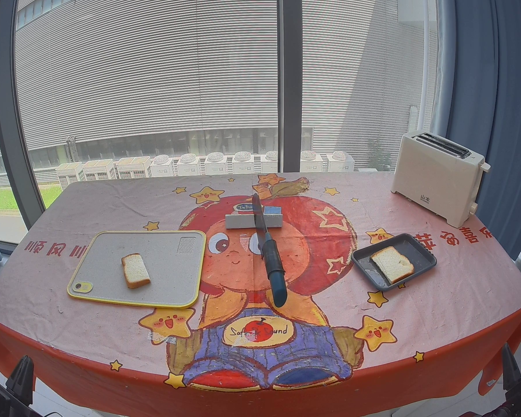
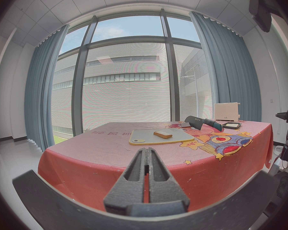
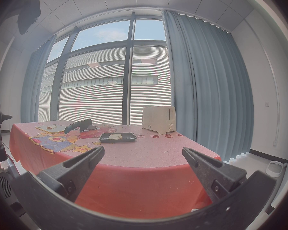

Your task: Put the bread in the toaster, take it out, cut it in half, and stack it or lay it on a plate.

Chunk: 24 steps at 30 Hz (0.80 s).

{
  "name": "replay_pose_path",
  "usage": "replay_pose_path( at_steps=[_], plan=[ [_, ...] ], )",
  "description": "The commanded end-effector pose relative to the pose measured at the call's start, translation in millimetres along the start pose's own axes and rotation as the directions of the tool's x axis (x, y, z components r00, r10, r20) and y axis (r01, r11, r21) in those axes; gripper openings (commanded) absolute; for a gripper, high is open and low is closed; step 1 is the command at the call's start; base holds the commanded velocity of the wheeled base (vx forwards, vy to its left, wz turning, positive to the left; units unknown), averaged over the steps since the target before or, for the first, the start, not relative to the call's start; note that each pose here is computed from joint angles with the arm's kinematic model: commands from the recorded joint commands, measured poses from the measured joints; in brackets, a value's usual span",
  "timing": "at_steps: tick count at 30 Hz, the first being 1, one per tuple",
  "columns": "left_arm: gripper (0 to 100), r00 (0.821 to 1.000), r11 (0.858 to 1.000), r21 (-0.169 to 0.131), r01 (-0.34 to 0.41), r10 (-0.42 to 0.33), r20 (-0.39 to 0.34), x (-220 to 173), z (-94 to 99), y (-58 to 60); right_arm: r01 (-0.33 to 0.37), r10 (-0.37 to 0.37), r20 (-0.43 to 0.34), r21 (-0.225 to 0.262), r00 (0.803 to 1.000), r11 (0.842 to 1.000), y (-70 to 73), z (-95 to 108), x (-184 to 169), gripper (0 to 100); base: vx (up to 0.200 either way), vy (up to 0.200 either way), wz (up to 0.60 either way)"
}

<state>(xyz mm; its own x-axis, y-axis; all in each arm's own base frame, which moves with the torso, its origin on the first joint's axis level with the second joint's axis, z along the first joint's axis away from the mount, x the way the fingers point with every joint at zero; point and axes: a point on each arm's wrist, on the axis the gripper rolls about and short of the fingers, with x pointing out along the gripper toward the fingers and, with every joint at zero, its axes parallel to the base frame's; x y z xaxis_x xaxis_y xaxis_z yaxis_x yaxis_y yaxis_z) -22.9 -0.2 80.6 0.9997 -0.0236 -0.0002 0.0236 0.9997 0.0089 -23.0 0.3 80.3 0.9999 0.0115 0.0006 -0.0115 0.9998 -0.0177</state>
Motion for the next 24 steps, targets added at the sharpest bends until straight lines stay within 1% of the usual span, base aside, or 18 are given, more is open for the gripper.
replay_pose_path(
  at_steps=[1,14,18,21,24],
  plan=[
    [0,1.0,1.0,0.0,-0.001,0.001,-0.001,0.1,-5.2,-0.1,-0.001,0.001,-0.004,-0.001,1.0,1.0,0.1,-4.7,0.2,100,0.0,0.0,0.0],
    [0,1.0,1.0,-0.001,-0.002,0.002,-0.001,0.1,-5.2,0.1,-0.001,0.001,-0.004,-0.001,1.0,1.0,0.1,-4.7,0.2,100,0.0,0.0,0.0],
    [0,1.0,1.0,-0.004,-0.007,0.007,0.002,0.1,-4.9,0.1,-0.001,0.001,-0.004,-0.001,1.0,1.0,0.1,-4.7,0.2,100,0.0,0.0,0.0],
    [0,1.0,1.0,-0.012,-0.01,0.01,0.003,0.1,-4.8,0.2,-0.001,0.001,-0.004,-0.001,1.0,1.0,0.1,-4.7,0.2,100,0.0,0.0,0.0],
    [0,1.0,1.0,-0.01,-0.01,0.01,0.003,0.1,-4.8,0.2,-0.001,0.001,-0.004,-0.001,1.0,1.0,0.1,-4.7,0.2,100,0.0,0.0,0.0]
  ],
)
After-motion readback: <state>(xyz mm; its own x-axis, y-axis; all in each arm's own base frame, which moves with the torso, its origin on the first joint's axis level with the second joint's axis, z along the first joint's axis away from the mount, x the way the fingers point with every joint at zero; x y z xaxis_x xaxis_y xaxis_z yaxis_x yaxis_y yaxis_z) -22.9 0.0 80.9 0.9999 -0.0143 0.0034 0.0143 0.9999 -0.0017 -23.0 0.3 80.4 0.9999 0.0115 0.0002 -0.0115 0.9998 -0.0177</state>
